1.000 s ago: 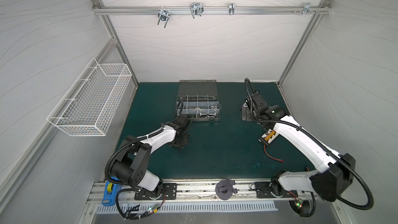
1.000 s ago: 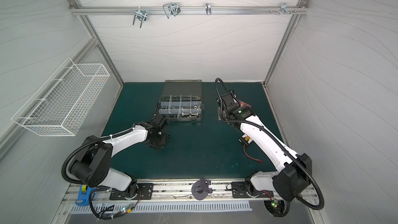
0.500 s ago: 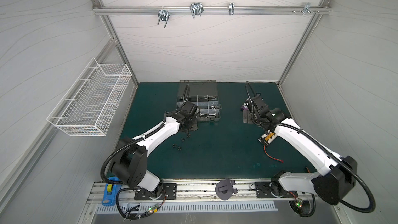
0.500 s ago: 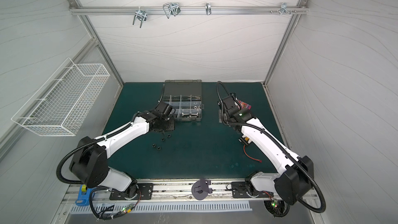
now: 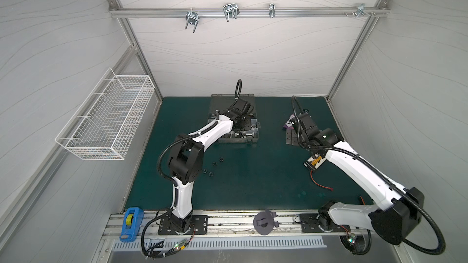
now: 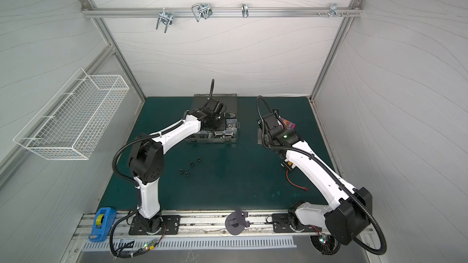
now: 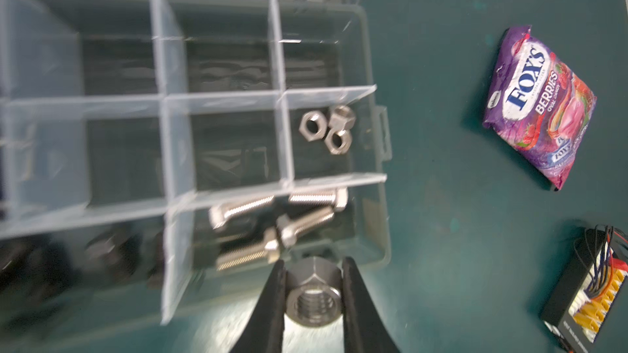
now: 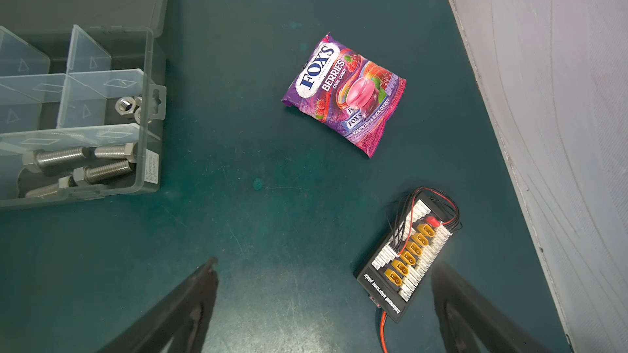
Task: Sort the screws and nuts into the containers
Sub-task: 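Close the left gripper on the silver hex nut and lift it, then carry the silver nut with the left gripper into the silver-nut compartment and release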
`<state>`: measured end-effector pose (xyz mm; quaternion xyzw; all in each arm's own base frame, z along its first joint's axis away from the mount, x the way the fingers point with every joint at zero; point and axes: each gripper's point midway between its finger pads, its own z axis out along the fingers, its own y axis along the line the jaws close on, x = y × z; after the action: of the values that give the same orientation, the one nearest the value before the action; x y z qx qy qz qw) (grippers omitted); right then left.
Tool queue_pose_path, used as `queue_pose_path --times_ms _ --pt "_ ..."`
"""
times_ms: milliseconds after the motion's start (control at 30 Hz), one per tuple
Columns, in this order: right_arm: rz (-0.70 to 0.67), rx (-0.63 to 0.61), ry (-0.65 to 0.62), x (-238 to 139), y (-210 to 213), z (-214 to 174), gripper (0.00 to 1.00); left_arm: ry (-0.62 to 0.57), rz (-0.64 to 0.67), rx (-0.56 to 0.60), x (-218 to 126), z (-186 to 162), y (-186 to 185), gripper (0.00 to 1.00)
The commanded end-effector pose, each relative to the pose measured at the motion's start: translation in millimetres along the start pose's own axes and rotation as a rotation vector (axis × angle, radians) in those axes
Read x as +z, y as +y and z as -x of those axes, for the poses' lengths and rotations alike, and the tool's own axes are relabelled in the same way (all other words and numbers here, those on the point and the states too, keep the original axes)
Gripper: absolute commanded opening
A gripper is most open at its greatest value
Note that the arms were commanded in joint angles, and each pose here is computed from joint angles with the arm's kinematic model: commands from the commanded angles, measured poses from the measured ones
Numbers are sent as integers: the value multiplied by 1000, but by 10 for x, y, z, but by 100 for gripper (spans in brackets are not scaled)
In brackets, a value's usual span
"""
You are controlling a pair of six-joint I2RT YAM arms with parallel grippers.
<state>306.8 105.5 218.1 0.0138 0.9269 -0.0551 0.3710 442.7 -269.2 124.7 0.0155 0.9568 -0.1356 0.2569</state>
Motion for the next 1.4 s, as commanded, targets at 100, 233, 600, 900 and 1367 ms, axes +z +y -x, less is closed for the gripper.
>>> queue_pose_path --times_ms 100,233,600,900,1367 --pt "27 52 -14 -76 -37 -26 99 -23 -41 42 245 254 -272 4" --pt "33 55 -9 -79 -44 -66 99 -37 -42 41 336 321 -302 4" --pt "45 57 9 -41 -12 -134 99 -37 37 74 624 380 -211 4" --pt "55 52 27 2 13 -207 99 -22 83 92 750 376 -147 10" --pt "85 49 44 33 92 -239 99 -72 95 108 458 489 -139 50"
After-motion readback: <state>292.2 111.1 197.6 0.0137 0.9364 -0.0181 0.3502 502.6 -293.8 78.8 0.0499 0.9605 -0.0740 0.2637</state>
